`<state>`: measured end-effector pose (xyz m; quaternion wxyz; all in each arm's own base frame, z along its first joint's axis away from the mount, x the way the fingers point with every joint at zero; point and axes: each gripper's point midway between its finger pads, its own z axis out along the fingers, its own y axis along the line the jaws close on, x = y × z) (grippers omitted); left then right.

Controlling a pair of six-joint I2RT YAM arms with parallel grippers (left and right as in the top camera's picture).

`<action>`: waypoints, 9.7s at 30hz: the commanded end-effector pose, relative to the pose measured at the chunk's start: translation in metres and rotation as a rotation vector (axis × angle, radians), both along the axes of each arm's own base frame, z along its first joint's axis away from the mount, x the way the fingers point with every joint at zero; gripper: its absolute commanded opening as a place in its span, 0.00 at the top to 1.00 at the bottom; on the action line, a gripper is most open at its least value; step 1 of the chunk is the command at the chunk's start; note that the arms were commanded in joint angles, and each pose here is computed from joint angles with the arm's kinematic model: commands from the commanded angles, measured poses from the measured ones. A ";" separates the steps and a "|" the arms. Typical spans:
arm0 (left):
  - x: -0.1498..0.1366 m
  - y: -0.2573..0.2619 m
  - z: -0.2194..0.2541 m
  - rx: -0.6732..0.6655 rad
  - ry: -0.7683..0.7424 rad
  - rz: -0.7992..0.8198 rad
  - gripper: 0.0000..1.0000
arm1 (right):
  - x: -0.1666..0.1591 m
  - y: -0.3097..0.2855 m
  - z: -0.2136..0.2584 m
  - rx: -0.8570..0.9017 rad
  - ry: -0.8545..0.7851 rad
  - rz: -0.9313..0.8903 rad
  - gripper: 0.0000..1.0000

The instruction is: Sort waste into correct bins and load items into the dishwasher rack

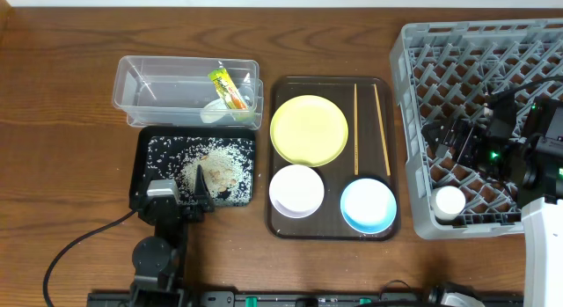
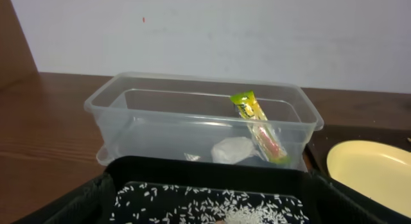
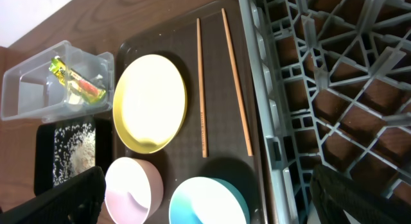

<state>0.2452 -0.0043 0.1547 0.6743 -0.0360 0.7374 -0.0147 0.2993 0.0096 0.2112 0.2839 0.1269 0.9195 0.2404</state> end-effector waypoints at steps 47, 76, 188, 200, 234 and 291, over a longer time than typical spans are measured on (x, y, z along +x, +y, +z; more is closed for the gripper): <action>-0.001 0.002 -0.018 0.028 0.065 0.005 0.06 | 0.091 0.125 -0.158 -0.422 0.118 0.126 0.53; -0.001 0.002 -0.018 0.028 0.065 0.005 0.06 | 0.101 0.090 -0.129 -0.405 0.101 0.078 0.99; -0.001 0.002 -0.018 0.028 0.065 0.005 0.06 | 0.067 0.078 -0.013 -0.164 -0.125 0.352 0.37; -0.001 0.002 -0.018 0.028 0.065 0.005 0.05 | -0.058 0.067 -0.077 -0.394 0.370 0.260 0.42; -0.001 0.002 -0.018 0.028 0.065 0.005 0.06 | -0.021 0.033 -0.079 -0.564 0.184 0.019 0.99; -0.001 0.002 -0.018 0.028 0.065 0.005 0.06 | 0.031 -0.100 -0.004 -1.503 0.171 -0.564 0.99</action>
